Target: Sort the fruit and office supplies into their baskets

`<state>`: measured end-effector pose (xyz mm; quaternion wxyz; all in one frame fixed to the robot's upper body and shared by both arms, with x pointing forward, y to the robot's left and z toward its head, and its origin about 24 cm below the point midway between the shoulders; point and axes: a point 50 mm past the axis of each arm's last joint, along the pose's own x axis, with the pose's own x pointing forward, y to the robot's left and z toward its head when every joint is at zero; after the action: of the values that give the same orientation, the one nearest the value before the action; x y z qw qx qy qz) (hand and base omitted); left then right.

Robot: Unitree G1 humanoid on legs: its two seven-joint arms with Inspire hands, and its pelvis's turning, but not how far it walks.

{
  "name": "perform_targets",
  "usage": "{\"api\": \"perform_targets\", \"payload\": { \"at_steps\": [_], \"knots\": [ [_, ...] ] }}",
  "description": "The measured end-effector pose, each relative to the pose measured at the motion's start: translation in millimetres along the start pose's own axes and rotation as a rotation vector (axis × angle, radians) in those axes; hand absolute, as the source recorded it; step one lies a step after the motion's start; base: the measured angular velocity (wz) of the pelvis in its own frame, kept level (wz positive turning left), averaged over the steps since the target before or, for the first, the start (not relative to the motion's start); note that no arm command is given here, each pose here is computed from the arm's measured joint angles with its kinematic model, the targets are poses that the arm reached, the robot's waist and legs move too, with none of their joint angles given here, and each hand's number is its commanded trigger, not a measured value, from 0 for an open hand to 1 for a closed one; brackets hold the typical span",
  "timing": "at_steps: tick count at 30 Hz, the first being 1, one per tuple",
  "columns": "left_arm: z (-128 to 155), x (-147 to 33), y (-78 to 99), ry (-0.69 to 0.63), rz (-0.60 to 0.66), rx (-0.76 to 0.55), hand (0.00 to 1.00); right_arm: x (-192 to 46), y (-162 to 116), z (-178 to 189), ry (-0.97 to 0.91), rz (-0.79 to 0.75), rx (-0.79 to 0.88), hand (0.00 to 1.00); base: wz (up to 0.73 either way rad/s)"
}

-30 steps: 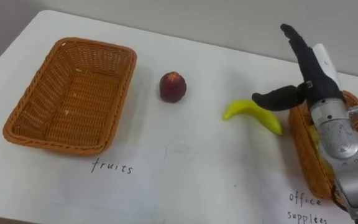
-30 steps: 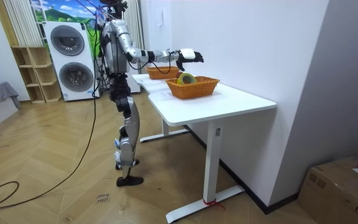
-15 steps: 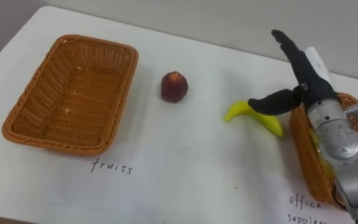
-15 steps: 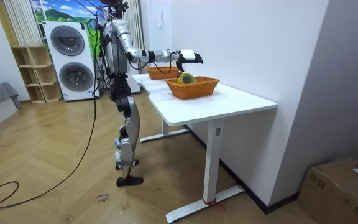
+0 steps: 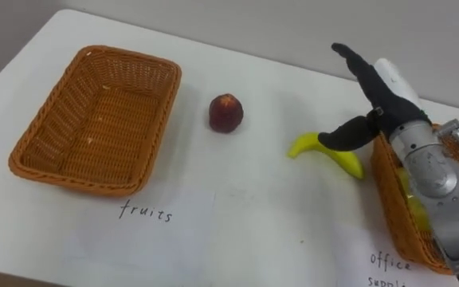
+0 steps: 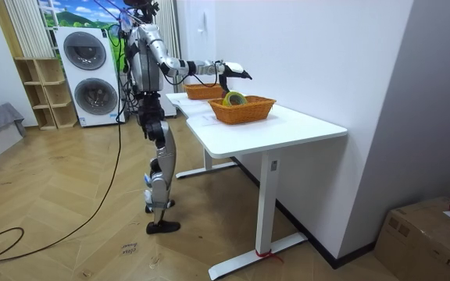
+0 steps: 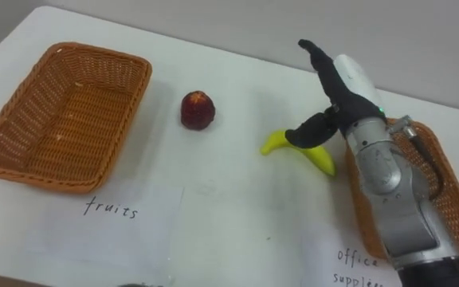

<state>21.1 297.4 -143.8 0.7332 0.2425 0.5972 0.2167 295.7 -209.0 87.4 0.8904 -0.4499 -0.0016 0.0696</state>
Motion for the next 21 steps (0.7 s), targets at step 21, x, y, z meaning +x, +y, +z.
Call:
{"api": "perform_targets", "payload": {
  "at_steps": [21],
  "knots": [
    [5,0.1,2.3,-0.03,-0.014,0.003,0.0,-2,18,-26,0.123,0.186,-0.144,0.0,0.02]
  ]
}}
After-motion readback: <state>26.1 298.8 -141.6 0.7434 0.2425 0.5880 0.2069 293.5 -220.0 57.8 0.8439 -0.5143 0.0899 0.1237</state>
